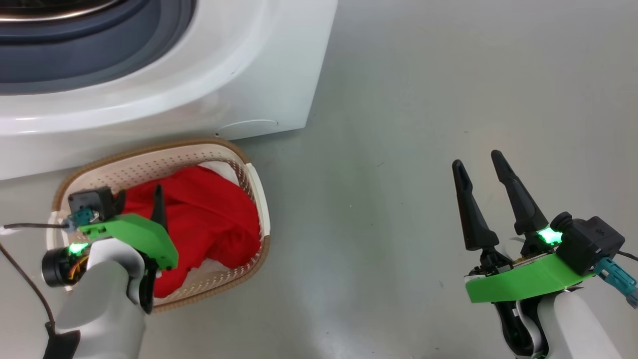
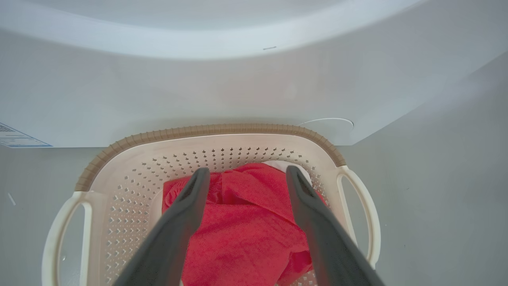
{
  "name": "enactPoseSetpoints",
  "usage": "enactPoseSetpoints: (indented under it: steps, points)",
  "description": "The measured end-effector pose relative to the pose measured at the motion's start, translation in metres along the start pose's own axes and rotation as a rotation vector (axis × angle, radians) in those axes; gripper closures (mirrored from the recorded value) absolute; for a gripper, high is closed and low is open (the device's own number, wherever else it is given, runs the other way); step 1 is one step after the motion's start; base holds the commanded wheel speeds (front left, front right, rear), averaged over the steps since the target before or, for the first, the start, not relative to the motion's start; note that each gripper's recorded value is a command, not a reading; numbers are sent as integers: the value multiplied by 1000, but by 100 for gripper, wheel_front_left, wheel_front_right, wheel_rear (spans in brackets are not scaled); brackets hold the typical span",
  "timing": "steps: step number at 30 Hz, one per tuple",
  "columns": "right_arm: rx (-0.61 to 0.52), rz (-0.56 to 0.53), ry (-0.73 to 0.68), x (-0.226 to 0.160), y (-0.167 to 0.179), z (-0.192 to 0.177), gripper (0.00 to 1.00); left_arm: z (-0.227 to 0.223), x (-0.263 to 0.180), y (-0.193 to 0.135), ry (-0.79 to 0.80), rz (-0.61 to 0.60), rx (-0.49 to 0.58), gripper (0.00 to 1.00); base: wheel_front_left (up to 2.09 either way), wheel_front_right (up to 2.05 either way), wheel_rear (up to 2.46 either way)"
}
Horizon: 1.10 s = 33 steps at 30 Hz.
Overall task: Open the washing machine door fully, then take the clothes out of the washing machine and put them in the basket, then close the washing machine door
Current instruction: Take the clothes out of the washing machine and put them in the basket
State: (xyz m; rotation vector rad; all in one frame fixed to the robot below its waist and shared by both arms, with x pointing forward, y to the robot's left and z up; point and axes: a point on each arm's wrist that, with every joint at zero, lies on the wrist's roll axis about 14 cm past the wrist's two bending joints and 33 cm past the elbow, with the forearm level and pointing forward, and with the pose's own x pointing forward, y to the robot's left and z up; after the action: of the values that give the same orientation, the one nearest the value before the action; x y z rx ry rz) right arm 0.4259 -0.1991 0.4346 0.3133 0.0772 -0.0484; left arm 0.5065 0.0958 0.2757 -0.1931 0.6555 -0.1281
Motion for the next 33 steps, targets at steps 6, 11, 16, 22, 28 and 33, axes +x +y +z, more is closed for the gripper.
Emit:
enactPoseSetpoints:
  steps: [6, 11, 16, 22, 28, 33]
  points:
    - [9, 21, -4, 2, 7, 1, 0, 26, -7, 2, -90, 7, 16, 0, 0, 0, 0]
    - [13, 32, -17, 1, 11, 6, 0, 36, -21, 8, -144, 35, 29, 0, 0, 0, 0]
    - [0, 54, -40, 0, 19, 15, 0, 57, -35, 8, -228, 35, 16, 0, 0, 0, 0]
    - [-26, 71, -67, -3, 24, 26, 0, 85, -59, -4, -351, 8, -1, 0, 0, 0, 0]
    - [-45, 77, -73, -14, 26, 30, 0, 98, -87, -8, -438, -2, -4, 0, 0, 0, 0]
    - [-57, 91, -99, -18, 31, 39, 0, 116, -111, -17, -523, -36, -24, 0, 0, 0, 0]
